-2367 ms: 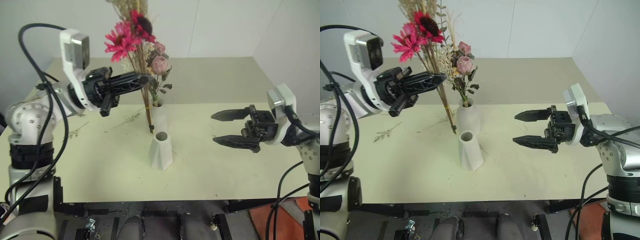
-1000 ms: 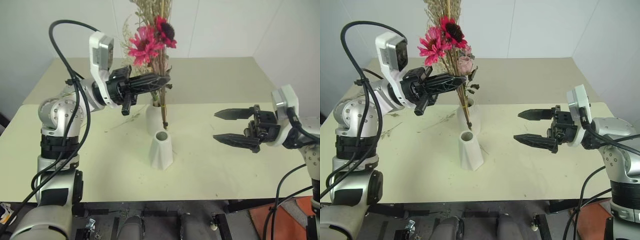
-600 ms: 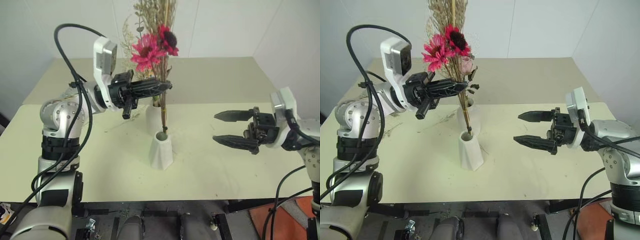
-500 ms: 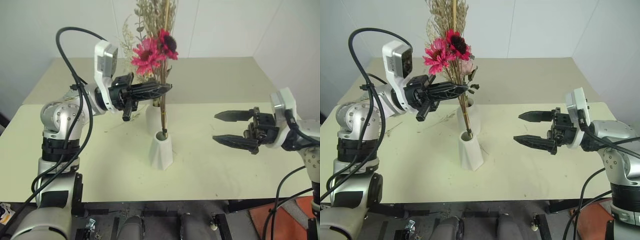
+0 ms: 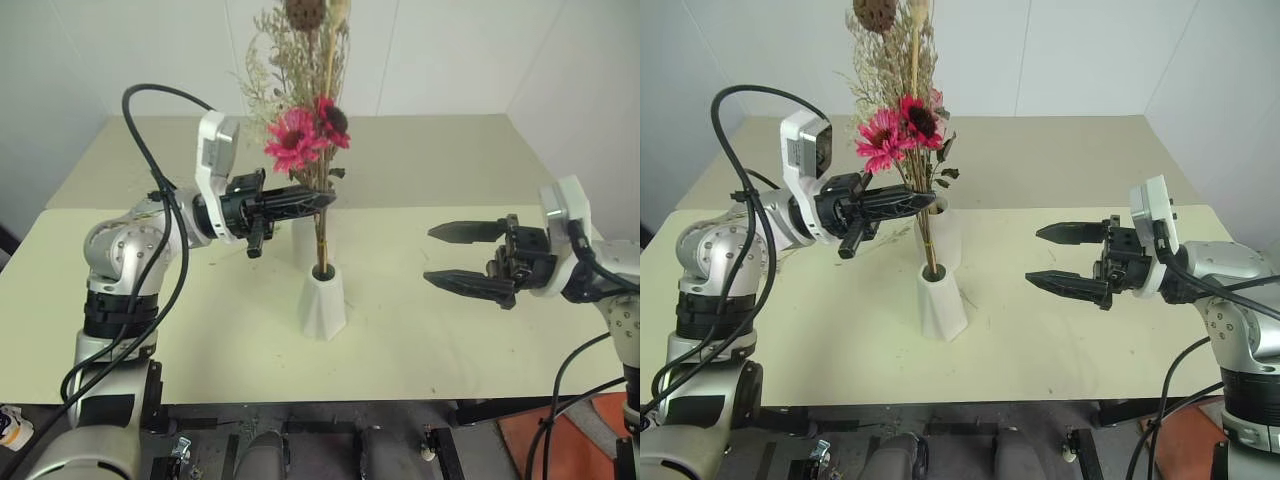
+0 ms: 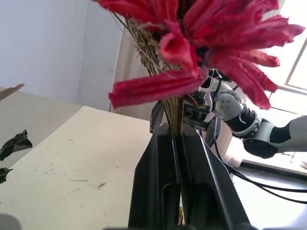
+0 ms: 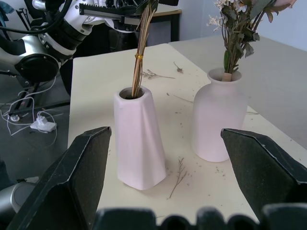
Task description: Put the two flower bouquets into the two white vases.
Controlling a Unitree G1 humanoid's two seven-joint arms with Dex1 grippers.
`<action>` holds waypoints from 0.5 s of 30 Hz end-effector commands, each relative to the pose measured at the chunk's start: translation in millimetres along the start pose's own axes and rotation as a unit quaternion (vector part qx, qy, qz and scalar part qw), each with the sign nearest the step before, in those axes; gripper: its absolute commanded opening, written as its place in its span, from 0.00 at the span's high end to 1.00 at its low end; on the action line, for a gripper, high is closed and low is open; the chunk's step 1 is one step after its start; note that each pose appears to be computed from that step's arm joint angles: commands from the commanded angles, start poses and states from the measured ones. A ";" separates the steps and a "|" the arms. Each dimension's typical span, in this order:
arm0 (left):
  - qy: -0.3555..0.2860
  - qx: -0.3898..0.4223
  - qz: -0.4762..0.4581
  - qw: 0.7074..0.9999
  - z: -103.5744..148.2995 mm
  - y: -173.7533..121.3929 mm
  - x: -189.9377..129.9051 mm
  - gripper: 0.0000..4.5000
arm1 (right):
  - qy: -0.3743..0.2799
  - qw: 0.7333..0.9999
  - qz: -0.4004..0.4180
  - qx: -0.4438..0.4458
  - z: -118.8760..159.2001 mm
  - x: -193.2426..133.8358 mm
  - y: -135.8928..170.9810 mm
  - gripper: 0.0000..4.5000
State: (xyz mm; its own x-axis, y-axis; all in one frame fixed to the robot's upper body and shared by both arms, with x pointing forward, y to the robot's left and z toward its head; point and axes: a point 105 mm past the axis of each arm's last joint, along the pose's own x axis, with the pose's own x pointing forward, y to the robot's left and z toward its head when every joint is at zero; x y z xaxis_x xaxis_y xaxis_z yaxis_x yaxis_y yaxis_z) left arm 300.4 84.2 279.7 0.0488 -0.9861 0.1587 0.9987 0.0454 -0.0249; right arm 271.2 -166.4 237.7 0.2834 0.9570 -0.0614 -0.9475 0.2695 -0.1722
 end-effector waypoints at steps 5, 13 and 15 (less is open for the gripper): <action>0.022 0.023 0.002 0.999 -4.4 -4.5 2.2 0.99 | -0.018 0.999 -0.002 -0.031 13.3 -0.3 3.0 0.03; 0.045 0.028 0.001 0.999 -20.7 -10.7 2.5 0.99 | -0.017 0.999 -0.003 -0.031 12.0 1.1 3.5 0.03; 0.047 0.025 0.003 0.999 -23.8 -11.7 2.0 0.99 | -0.018 0.999 -0.002 -0.031 11.6 2.2 3.4 0.03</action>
State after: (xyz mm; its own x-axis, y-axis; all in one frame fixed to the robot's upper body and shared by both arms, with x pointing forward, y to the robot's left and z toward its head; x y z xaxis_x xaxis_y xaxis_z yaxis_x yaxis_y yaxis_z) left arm 294.2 78.8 248.9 0.0689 -0.9957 0.0624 0.9971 0.0667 -0.0373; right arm 272.0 -164.5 238.6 0.2947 0.9541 -0.0532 -0.9426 0.2811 -0.1801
